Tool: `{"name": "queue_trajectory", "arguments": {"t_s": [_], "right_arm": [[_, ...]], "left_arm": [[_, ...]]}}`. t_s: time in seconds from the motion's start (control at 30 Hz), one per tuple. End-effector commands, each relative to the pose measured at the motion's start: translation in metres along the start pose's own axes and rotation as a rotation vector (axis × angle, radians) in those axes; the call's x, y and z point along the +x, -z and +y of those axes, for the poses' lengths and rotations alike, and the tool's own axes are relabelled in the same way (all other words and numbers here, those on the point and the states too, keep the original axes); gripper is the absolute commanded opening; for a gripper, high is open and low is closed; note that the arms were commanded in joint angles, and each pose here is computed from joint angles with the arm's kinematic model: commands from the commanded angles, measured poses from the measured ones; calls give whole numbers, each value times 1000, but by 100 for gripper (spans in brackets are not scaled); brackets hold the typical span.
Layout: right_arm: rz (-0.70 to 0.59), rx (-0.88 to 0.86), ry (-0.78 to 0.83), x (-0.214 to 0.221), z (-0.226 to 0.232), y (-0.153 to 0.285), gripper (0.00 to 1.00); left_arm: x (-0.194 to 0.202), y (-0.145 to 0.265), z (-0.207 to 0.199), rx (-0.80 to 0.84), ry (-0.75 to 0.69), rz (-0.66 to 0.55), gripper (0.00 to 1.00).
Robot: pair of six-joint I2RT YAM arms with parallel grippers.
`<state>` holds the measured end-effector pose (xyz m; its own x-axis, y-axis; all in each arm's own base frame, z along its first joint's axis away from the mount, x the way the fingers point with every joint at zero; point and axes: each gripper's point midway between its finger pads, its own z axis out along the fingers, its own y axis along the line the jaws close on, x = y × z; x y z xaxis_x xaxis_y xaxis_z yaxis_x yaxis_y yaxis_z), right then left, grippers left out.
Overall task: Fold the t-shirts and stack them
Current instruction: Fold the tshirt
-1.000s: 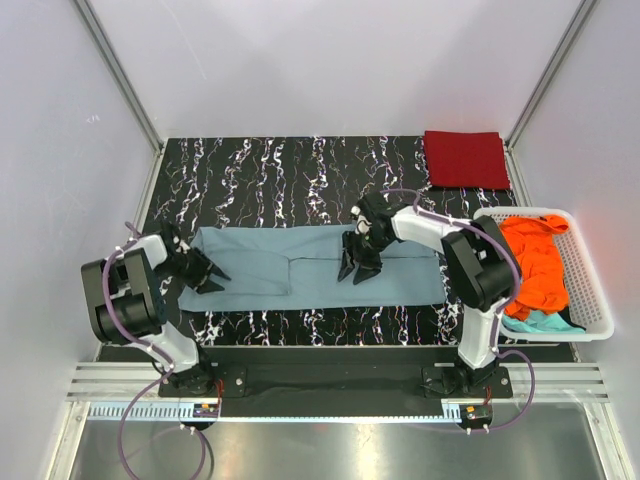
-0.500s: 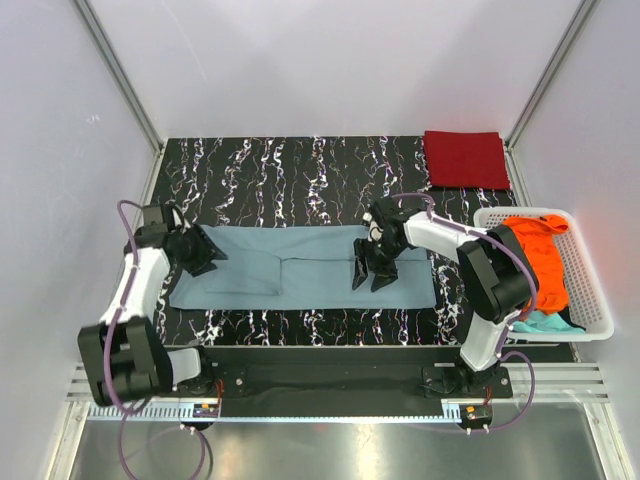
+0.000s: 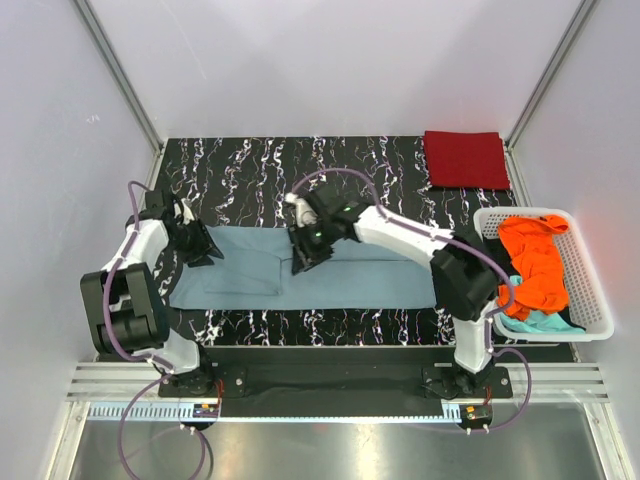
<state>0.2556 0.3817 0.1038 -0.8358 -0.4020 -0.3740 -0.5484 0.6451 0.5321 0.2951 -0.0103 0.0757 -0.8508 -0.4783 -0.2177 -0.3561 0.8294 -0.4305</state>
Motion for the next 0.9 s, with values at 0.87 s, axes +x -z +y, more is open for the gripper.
{"name": "queue_trajectory", "arguments": {"t_s": [0.87], "right_arm": [[110,-122,152,6,51,-82,49]], "left_arm": [[-14,-37,5,-62,-99,43,38]]}}
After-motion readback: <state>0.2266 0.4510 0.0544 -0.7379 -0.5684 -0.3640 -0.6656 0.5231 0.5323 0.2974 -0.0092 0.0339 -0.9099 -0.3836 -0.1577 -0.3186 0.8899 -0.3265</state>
